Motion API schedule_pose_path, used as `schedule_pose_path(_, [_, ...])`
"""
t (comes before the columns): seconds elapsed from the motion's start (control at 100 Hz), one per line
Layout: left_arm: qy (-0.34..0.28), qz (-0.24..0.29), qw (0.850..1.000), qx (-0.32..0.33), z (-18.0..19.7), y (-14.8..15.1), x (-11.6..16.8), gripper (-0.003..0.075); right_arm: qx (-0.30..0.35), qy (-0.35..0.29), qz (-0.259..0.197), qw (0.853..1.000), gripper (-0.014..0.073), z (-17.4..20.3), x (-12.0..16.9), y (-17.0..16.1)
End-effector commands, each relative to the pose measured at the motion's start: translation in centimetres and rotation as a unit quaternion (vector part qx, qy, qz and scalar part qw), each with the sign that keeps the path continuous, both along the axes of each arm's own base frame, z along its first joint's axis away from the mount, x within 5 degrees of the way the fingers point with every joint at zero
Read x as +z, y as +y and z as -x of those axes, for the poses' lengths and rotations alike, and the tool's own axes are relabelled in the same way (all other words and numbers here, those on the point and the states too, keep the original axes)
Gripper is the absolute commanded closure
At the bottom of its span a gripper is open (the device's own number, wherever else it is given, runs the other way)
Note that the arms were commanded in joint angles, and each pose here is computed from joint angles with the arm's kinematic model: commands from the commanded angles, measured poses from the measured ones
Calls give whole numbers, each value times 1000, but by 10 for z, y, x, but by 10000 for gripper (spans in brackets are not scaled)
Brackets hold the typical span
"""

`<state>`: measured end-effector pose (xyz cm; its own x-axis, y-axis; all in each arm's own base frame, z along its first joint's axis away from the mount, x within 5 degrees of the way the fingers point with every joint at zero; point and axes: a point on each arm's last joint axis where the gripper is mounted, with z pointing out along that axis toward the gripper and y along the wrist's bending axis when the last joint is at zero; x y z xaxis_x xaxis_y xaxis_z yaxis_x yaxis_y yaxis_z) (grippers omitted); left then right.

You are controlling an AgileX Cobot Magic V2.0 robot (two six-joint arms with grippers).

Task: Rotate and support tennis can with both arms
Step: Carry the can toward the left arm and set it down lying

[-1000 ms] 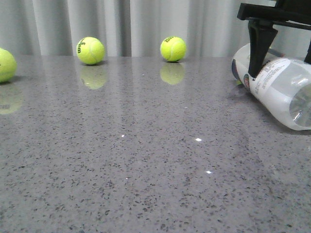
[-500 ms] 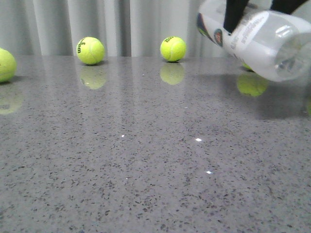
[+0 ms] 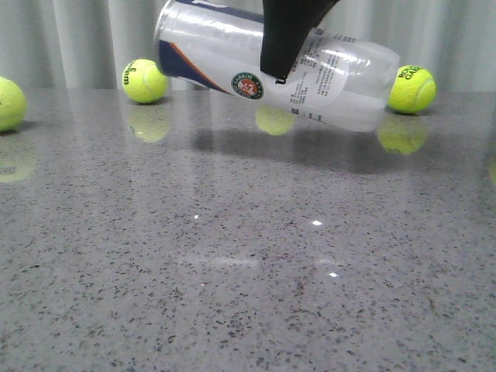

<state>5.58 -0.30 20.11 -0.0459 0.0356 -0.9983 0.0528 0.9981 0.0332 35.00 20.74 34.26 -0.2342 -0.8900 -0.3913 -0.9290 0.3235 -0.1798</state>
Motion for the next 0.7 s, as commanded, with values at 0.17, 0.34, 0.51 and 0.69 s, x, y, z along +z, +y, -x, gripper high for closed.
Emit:
schedule_pose_path(0.17, [-36,10,999,2,1,0,-6,741,151,-30,17,988,303,15,16,8])
schedule_pose_path(0.34, [-36,10,999,2,1,0,-6,741,170,-27,27,985,303,8,3,12])
schedule_pose_path(0.51, [-36,10,999,2,1,0,-6,741,169,-23,29,985,303,2,-7,16])
schedule_pose_path(0.69, [-36,10,999,2,1,0,-6,741,166,-26,30,985,303,-2,-12,18])
